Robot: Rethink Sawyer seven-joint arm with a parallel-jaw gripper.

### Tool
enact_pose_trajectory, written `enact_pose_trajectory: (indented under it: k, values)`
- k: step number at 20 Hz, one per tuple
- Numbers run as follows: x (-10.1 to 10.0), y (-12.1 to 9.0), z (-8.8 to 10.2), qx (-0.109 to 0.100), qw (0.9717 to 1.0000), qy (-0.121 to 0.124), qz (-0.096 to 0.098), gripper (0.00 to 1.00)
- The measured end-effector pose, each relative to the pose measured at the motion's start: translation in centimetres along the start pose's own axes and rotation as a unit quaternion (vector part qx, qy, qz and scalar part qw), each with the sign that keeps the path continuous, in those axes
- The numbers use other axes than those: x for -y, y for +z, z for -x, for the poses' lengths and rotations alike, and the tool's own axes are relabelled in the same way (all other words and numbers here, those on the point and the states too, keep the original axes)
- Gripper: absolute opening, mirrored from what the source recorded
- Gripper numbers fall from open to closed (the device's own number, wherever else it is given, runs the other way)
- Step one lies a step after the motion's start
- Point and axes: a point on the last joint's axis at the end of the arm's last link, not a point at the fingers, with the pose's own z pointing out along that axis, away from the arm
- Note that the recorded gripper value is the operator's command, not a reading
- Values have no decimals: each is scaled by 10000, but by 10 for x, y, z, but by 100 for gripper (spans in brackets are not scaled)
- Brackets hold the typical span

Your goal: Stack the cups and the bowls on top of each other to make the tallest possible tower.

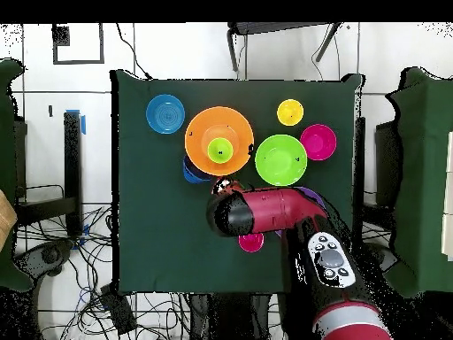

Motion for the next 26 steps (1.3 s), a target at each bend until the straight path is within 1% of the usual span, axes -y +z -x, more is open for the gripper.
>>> enact_pose_trajectory:
  k: [1,2,3,5,8,11,14,19,26]
  values:
    - [5,1,-6,-74,10000,19,-12,100]
    - [14,2,-16,-195,9998,44,-35,100]
    - [19,3,-21,-252,9997,53,-48,100]
    - [24,4,-27,-314,9995,50,-70,100]
    - [31,5,-38,-396,9991,-34,-115,100]
    - [33,6,-44,-416,9990,-125,-139,100]
    - [33,6,-44,-407,9989,-168,-145,100]
    - [27,6,-48,-409,9988,-241,-138,100]
    - [26,17,-50,-484,9984,-242,-132,100]
